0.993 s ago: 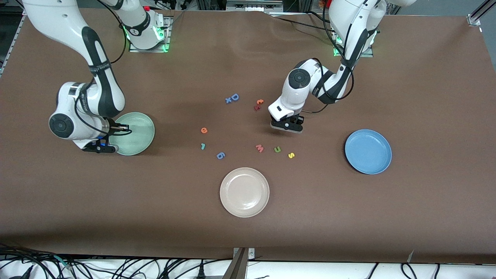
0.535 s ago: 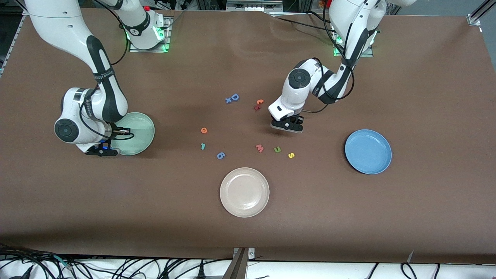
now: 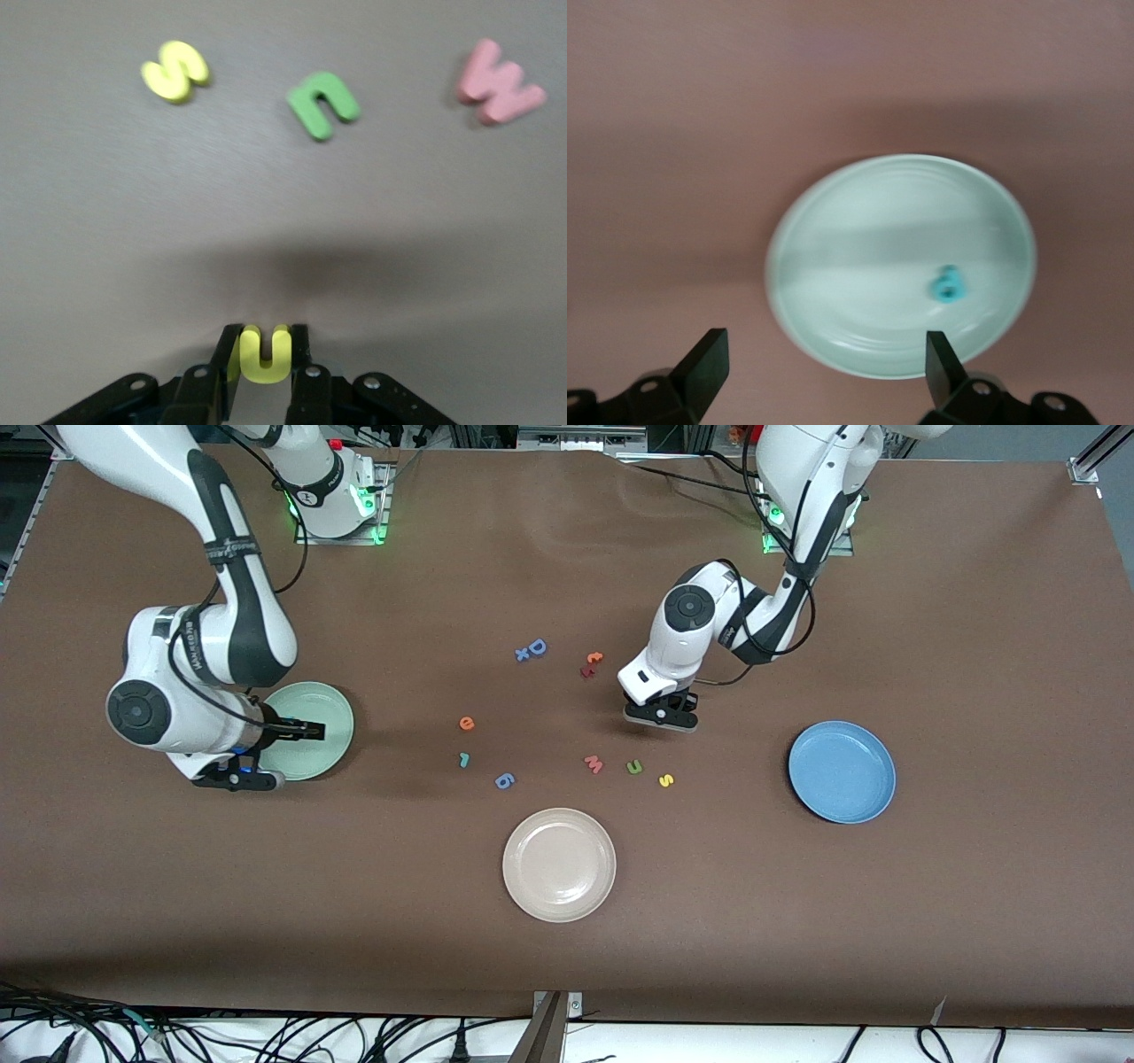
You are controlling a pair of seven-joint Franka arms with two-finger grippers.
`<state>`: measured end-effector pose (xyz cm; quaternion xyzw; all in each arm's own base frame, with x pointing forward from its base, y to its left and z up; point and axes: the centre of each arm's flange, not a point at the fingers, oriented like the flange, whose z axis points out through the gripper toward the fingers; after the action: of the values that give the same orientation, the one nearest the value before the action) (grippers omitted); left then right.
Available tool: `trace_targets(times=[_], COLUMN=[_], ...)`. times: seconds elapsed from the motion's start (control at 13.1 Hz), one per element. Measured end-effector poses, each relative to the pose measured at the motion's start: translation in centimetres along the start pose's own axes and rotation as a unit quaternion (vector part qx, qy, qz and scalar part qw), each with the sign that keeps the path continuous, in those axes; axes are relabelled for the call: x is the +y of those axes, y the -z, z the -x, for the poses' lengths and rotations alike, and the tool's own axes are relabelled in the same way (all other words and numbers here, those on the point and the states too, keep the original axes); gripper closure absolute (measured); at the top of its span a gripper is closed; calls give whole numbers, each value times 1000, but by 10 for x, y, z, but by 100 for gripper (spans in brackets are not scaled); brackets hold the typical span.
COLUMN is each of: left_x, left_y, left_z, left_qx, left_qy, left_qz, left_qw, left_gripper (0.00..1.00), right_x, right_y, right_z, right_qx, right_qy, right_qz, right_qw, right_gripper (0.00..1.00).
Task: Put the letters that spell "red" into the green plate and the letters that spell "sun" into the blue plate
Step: 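Lower the u onto the blue plate while the right gripper reaches the teal l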
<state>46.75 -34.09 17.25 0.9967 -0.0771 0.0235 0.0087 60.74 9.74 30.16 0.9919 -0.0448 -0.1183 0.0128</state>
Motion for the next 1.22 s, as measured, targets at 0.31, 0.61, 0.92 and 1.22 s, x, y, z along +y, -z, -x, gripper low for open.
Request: trace_targets(times=[0.31, 0.61, 0.92, 1.22], left_x=[-41, -95, -160, -201], left_y=[17, 62, 79, 90], left_z=[-25, -53, -60, -59], left_qx=[-13, -40, -75, -103], left_qy=[35, 1, -1, 7], left_qz=[-9, -22, -28, -30], left_qw=[999, 999, 997, 994], left_gripper=[73, 73, 73, 73], right_x=[-98, -170, -209, -216], right_y=[6, -43, -94, -107], right_z=[15, 21, 25, 20], right_qx=[18, 40, 54, 77], right_qy=[-59, -102, -114, -112], right_qz=[-19, -36, -41, -57], right_qw=[998, 993, 991, 989], right_gripper=[2, 2, 3, 4])
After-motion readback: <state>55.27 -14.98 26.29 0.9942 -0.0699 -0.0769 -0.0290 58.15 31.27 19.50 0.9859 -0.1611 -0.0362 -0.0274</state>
